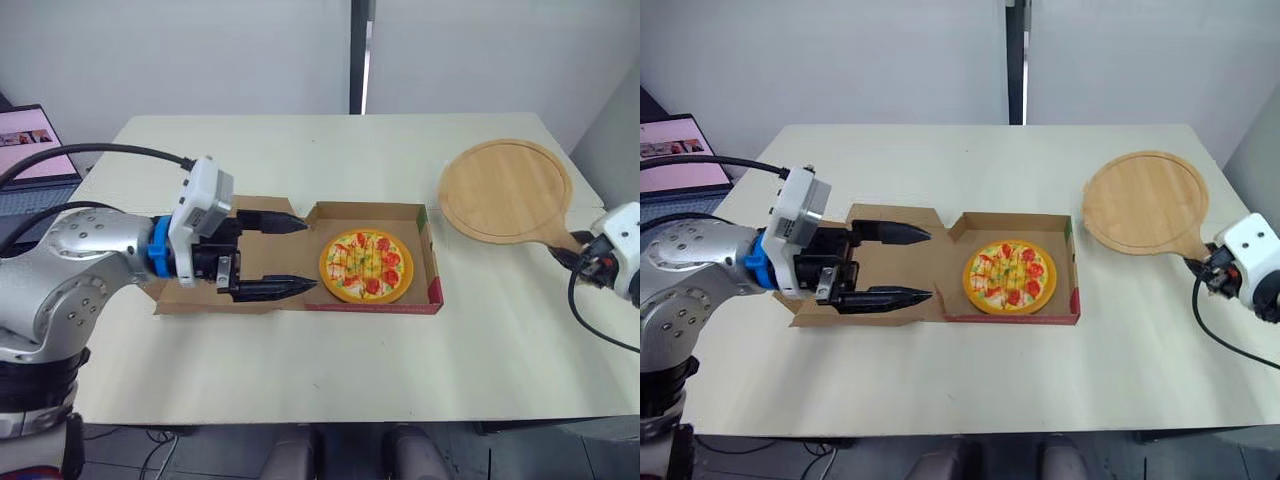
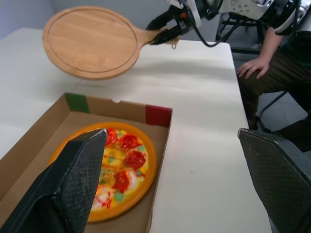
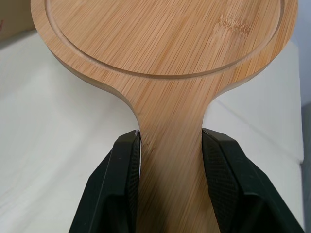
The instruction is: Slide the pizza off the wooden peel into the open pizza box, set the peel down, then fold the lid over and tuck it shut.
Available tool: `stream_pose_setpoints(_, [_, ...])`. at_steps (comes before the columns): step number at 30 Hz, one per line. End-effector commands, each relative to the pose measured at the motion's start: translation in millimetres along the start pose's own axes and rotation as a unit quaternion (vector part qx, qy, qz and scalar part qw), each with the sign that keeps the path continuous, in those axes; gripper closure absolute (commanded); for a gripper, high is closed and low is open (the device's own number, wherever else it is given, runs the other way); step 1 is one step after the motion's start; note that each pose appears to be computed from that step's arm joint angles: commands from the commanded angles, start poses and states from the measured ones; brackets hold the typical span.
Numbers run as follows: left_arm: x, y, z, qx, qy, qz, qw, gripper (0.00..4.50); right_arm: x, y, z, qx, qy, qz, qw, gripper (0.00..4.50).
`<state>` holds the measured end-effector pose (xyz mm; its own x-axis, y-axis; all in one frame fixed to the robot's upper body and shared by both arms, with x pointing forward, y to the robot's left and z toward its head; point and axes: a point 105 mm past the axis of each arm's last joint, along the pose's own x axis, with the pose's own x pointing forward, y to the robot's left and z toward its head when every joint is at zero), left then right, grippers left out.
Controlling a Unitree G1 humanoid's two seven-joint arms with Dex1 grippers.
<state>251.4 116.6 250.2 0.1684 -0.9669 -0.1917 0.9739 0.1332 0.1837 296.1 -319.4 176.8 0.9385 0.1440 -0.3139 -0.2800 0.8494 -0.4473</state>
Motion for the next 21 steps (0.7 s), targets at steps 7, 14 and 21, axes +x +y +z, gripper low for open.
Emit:
stream_pose_setpoints(7, [38.5, 1.3, 19.1, 0.043, -0.044, -0.07, 0.996, 0.0, -21.5, 18.2, -30.0, 0.12, 0.044, -0.094, 0.987, 2.93])
stream_pose_setpoints(14, [53.2, 8.8, 13.0, 0.044, -0.037, -0.066, 0.996, 0.0, -14.5, 29.2, -51.5, 0.162, 0.09, -0.104, 0.977, 2.93])
stream_pose_setpoints(21, [53.2, 11.7, 8.6, 0.041, -0.035, -0.058, 0.997, 0.0, -14.7, 30.2, -55.2, 0.189, 0.099, -0.109, 0.971, 1.68])
